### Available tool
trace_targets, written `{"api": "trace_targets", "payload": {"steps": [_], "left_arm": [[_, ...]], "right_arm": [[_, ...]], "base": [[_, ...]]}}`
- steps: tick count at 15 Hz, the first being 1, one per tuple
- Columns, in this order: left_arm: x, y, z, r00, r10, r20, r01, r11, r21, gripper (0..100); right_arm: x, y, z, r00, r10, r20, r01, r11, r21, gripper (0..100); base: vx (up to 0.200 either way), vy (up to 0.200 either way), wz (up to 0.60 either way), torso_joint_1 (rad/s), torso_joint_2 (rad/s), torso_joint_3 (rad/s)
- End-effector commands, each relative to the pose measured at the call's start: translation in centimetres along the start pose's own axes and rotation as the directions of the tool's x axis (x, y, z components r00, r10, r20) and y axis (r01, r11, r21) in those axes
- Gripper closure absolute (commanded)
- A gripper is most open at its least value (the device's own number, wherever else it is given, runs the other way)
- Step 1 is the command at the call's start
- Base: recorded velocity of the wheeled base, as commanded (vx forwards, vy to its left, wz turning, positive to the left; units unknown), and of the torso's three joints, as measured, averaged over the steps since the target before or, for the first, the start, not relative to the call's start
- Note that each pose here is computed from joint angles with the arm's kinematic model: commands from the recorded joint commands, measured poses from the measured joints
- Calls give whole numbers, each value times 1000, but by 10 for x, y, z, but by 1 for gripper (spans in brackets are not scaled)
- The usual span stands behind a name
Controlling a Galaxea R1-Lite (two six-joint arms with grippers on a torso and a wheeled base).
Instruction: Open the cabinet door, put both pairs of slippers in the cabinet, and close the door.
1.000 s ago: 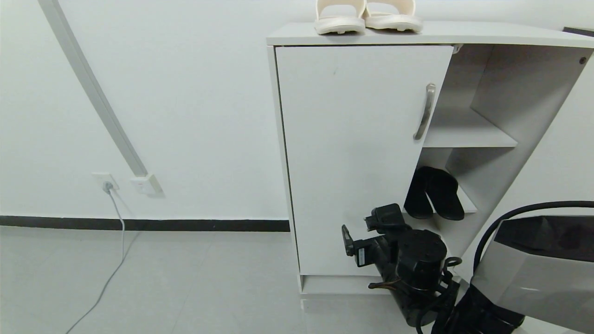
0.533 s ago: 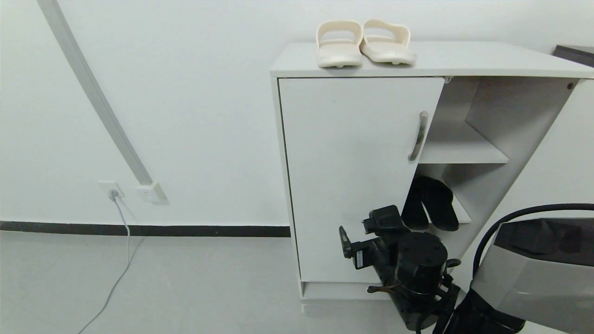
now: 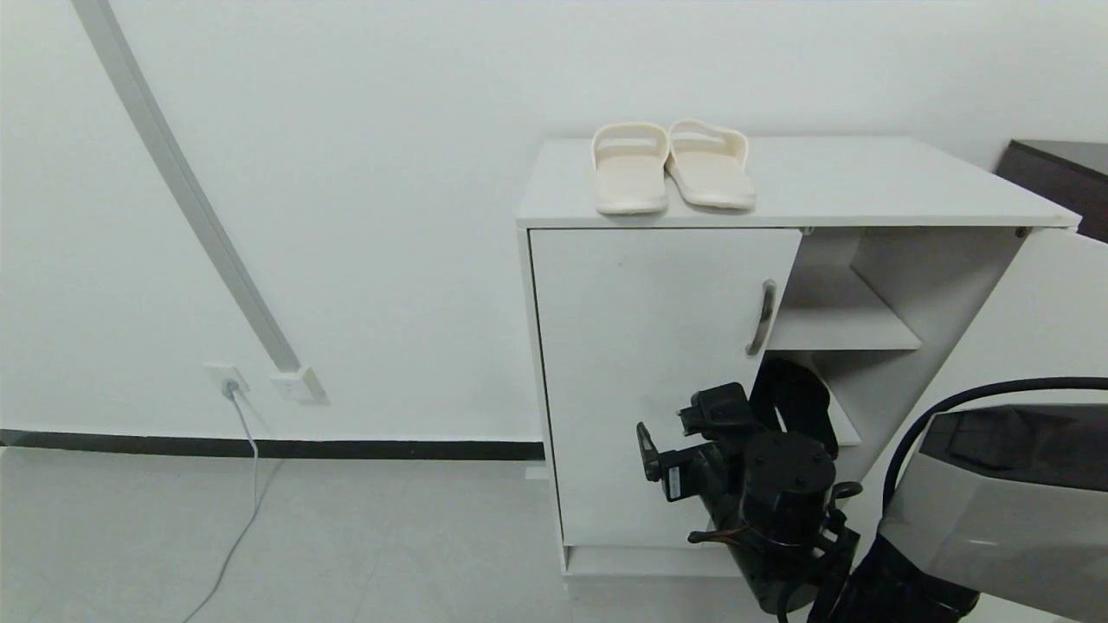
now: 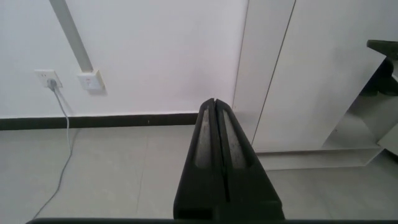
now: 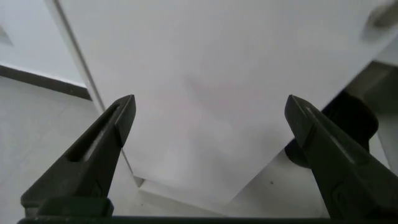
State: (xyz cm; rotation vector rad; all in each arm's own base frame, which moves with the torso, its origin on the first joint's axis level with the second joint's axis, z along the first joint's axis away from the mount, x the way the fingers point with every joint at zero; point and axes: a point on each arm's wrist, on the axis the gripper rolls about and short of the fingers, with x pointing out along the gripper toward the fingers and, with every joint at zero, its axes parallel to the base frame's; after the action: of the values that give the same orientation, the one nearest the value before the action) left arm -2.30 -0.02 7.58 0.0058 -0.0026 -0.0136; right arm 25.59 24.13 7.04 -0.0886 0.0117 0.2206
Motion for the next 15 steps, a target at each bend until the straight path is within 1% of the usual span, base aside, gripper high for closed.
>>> {"api": "trace_targets", "payload": {"steps": [1,9,15], "left_arm": [[0,0,0,1000,0,-1,0,1000,0,100],[0,0,0,1000,0,-1,0,1000,0,100],[0,0,0,1000,0,-1,0,1000,0,100]], "right_arm": [[0,0,0,1000,-1,1,1,1000,0,0],[0,0,-1,1000,0,-5,0,1000,-10,0],[-2,1,-1,1000,6,-7,-6,1000,-11,0]], "base": [[0,0,0,159,-476,-315],[0,0,0,185,-497,-311],[0,0,0,231,-546,-320]]}}
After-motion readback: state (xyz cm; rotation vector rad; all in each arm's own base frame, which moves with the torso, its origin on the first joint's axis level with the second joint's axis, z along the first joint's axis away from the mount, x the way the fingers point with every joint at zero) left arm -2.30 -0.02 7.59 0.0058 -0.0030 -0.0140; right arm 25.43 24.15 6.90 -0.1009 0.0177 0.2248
